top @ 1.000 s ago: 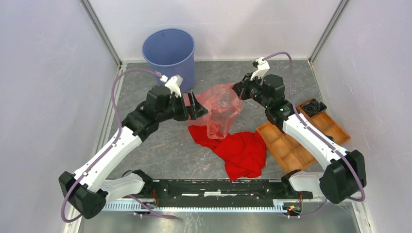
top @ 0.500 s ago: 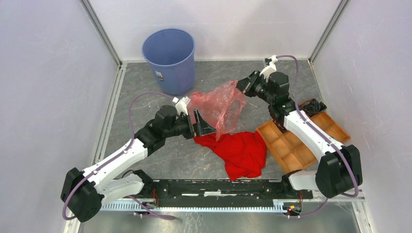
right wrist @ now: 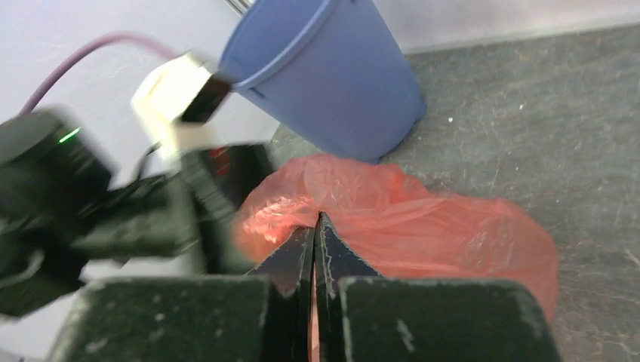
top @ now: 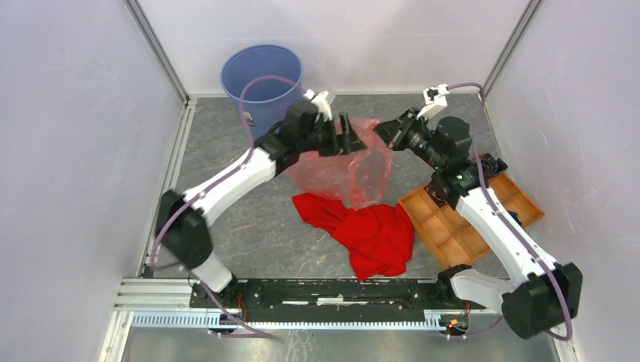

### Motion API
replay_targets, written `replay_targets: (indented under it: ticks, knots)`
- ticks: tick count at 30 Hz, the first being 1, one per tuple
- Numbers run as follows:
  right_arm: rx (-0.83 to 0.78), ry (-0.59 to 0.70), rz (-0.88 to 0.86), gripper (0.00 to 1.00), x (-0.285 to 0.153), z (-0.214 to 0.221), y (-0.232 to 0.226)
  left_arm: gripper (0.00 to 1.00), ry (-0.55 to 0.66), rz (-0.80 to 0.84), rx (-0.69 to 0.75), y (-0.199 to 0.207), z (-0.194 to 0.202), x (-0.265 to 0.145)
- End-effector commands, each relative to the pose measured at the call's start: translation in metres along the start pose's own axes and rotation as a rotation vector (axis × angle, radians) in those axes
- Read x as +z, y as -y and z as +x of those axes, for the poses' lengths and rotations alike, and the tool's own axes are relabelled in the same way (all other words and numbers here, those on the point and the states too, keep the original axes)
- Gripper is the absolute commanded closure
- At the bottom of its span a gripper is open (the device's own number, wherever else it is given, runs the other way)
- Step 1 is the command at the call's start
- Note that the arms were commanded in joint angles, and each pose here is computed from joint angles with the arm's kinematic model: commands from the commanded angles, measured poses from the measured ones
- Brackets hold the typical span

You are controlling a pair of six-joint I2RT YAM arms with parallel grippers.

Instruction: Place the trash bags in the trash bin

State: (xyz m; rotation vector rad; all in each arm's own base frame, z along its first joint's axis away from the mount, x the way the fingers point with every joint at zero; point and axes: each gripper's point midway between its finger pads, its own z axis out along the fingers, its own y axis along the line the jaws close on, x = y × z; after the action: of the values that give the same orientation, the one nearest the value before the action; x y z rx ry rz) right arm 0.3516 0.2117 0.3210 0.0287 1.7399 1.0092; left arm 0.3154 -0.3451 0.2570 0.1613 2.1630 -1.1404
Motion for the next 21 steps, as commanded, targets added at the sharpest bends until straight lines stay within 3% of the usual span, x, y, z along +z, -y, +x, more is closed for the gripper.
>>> replay_targets:
  ticks: [1,5,7,8,14,18,21]
  knots:
    - [-0.138,0.057,-0.046,1.0,-0.024,-0.008,-0.012,0.16,0.007,-0.123,0.227,-0.016,-0.043,0.036]
    - [-0.194,0.028,0.014,1.0,-0.028,-0.002,0.003,0.15,0.028,-0.174,0.317,-0.006,-0.073,0.031]
    - [-0.226,0.021,0.012,1.0,-0.026,-0.001,0.004,0.07,0.059,-0.166,0.338,0.0,-0.075,0.013]
    - [-0.24,0.024,0.007,1.0,-0.025,-0.003,0.003,0.01,0.061,-0.164,0.346,0.0,-0.071,0.004]
    - [-0.267,0.03,-0.019,1.0,-0.016,-0.006,0.001,0.0,0.004,-0.216,0.385,-0.027,-0.021,-0.051]
    - [-0.246,0.029,-0.039,1.0,-0.01,-0.005,-0.001,0.0,0.013,-0.283,0.322,-0.048,0.008,-0.089]
    - [-0.23,0.023,-0.063,1.0,-0.006,-0.004,-0.004,0.0,0.022,-0.224,0.232,-0.049,0.035,-0.1]
